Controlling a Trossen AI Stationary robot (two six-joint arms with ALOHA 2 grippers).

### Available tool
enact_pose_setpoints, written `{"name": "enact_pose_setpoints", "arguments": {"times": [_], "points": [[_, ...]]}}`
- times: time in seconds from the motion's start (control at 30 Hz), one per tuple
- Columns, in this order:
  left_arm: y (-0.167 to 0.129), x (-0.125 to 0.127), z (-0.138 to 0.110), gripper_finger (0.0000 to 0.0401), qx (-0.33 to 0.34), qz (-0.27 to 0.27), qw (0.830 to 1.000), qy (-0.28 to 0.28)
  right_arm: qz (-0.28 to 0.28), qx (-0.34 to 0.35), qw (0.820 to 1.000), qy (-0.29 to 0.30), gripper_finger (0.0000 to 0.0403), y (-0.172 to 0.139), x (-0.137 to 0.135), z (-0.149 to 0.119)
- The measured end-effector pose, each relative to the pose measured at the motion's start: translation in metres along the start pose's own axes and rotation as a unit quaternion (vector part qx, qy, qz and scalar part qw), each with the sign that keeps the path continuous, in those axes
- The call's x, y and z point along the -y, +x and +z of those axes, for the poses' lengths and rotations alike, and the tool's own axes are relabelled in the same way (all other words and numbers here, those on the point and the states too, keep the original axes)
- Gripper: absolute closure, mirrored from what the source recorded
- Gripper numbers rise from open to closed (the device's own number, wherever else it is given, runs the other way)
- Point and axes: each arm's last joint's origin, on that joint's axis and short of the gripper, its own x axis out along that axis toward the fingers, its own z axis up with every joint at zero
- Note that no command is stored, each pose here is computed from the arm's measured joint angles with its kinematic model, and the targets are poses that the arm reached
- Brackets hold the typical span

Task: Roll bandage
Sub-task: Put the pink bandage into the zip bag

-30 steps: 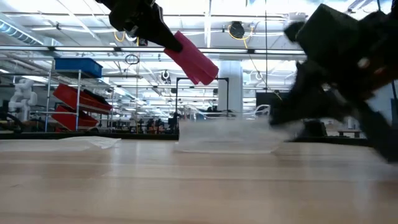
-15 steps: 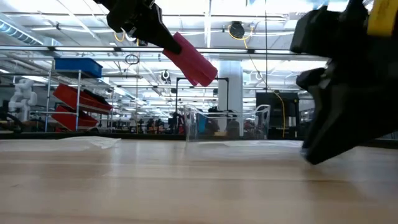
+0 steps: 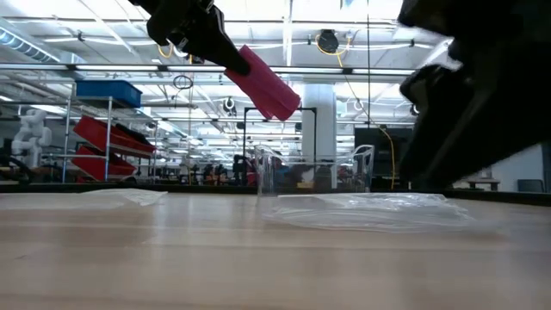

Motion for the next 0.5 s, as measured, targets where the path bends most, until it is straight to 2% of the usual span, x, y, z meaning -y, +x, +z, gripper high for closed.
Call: {"name": "enact_pose_setpoints", "arguments": {"times": [0.2,0.5], "points": [[0.000,0.000,0.000,0.0375,-0.001,0.000,1.000,0.001,-0.071,-0.004,0.996,-0.046,0.0236,0.019,0.000,-0.013],[0.000,0.000,0.000,0.0375,-0.002,0.000,1.000,0.001,-0.083,-0.012,0.995,-0.050,0.0310,0.022,0.002,-0.016]]}}
